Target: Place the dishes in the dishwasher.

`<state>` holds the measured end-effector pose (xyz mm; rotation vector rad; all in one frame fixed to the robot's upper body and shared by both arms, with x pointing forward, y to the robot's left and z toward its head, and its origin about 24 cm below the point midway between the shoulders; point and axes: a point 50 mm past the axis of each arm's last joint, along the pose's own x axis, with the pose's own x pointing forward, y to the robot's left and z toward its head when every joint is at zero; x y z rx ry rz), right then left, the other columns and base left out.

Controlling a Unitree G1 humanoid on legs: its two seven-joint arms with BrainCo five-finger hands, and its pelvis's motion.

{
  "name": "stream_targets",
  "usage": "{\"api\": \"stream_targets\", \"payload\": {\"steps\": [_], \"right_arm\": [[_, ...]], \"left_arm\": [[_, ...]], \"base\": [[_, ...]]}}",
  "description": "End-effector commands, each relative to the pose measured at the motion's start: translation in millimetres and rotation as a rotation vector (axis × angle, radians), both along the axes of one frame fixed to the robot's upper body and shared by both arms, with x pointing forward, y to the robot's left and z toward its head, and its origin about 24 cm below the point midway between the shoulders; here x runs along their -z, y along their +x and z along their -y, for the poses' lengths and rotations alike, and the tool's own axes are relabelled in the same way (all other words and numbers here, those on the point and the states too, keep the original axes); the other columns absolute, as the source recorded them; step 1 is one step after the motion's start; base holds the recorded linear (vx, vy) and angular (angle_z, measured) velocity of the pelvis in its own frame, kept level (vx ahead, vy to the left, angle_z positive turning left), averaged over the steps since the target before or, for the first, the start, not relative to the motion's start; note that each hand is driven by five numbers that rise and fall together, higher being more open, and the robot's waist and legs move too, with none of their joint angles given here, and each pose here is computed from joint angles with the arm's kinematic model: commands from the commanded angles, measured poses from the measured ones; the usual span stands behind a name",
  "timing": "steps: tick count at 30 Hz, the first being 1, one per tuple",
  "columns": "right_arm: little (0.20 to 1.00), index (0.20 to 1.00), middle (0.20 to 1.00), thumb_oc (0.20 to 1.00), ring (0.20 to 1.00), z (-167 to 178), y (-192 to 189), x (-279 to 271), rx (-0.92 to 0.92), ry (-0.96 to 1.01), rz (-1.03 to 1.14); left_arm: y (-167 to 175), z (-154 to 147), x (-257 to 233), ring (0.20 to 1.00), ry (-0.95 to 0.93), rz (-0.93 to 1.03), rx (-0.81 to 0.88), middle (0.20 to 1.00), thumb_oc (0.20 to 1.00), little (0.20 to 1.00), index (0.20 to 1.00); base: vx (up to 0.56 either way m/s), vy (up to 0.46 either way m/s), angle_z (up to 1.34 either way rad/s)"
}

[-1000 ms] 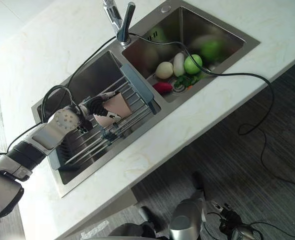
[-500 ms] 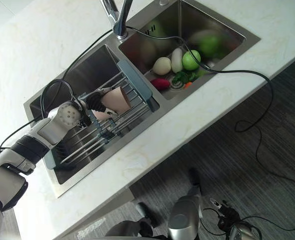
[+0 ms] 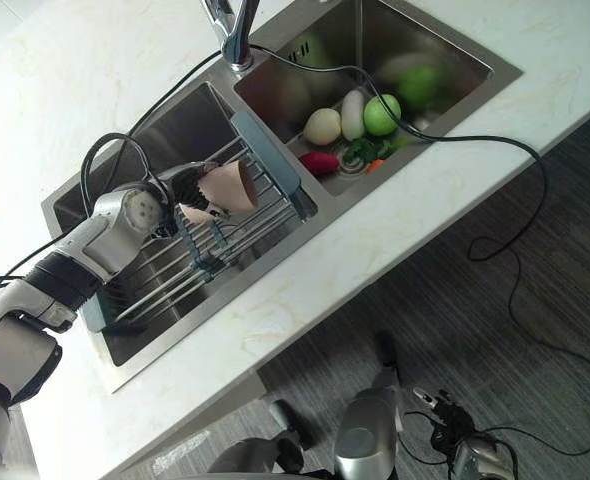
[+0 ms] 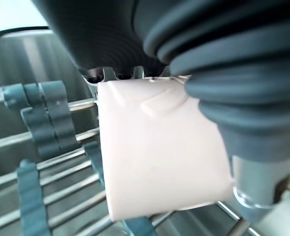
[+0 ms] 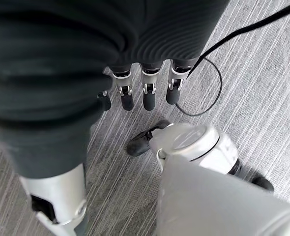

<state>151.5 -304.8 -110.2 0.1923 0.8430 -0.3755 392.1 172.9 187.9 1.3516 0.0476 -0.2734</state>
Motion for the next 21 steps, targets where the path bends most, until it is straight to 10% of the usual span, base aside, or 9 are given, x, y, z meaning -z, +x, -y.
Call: {"api": "stream_targets", "payload": {"steps": [1, 15, 21], "right_arm": [[1.000, 1.000, 1.000, 1.000, 1.000, -5.1, 8.6, -1.4, -0.002, 0.013, 0.027], [1.000, 1.000, 1.000, 1.000, 1.000, -3.4, -0.8, 3.5, 0.024, -0.001, 0.010], [1.000, 1.000, 1.000, 1.000, 1.000, -10.1, -22.6, 15.9, 0.043, 0.000, -0.063]], "left_arm": [[-9.8, -35.9, 67.9, 0.200, 0.197, -0.265, -0.110, 0.200, 0.200, 0.200, 0.200], [-19.0, -6.3, 53.4, 0.200, 0.212, -0.086, 0.138, 0.200, 0.200, 0.200, 0.200], [-29.1, -7.8, 12.3, 0.200, 0.098, 0.464, 0.160, 0.200, 0.200, 0.200, 0.200]], "base": [[-0.01, -0.007, -0.05], [0.00, 0.001, 0.01], [-0.04, 0.012, 0.05]]}}
